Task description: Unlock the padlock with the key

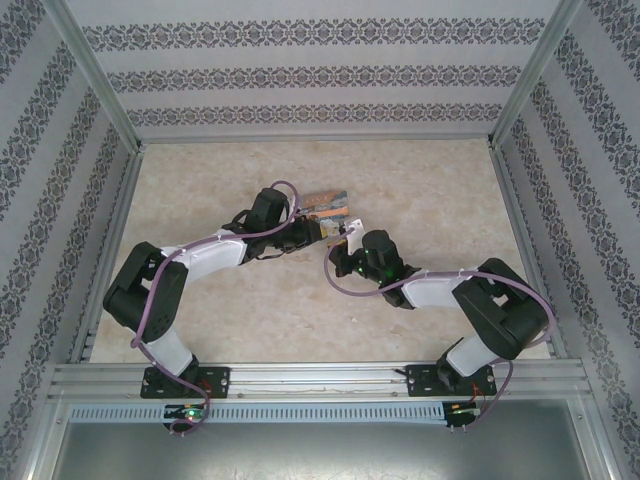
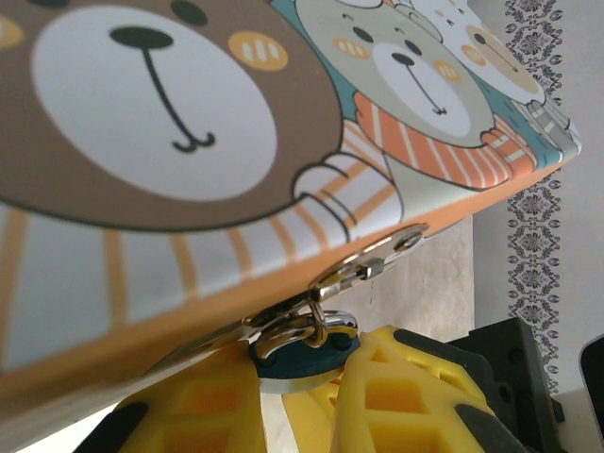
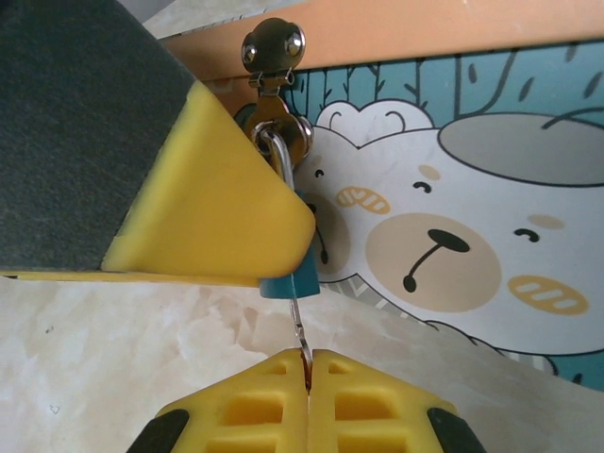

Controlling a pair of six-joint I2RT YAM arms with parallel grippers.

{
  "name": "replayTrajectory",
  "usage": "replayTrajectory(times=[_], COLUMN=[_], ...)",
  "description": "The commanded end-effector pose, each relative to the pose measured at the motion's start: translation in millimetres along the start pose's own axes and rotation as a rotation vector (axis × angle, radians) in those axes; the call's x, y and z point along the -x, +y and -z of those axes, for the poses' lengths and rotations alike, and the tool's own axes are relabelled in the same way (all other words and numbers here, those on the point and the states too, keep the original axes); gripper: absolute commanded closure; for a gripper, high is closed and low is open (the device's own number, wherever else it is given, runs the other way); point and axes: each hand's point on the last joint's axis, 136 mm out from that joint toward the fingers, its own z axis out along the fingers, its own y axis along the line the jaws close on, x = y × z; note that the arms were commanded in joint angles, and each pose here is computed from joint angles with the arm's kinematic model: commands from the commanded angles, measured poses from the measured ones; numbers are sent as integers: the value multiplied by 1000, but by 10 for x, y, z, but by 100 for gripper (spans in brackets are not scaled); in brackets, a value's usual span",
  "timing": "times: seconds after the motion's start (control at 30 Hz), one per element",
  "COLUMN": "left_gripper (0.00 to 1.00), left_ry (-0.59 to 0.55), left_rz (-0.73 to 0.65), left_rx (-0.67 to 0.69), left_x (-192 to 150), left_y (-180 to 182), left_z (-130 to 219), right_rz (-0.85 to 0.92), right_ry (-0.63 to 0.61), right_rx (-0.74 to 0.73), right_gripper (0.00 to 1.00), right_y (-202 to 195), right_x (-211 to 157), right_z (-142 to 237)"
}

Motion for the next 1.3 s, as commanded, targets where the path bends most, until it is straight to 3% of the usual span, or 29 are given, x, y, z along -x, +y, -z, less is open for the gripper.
replayTrajectory(times=[0.0, 0.47, 0.8, 1.27], left_gripper=[87, 87, 87, 87], left_ry=[58, 65, 59, 69], left_rz=[-40, -35, -33, -22], left_rx=[-99, -84, -80, -48], left_x=[-130, -157, -155, -214], left_y=[-290, -229, -186, 3], left_z=[45, 25, -2, -100], right_rz=[6, 4, -91, -190], right_ry=[-179, -222, -176, -206], right_rx=[103, 130, 119, 161], right_gripper=[100, 100, 100, 100], right_y=[206, 262, 165, 150], right_x=[542, 746, 526, 623], right_z=[4, -60, -131, -222])
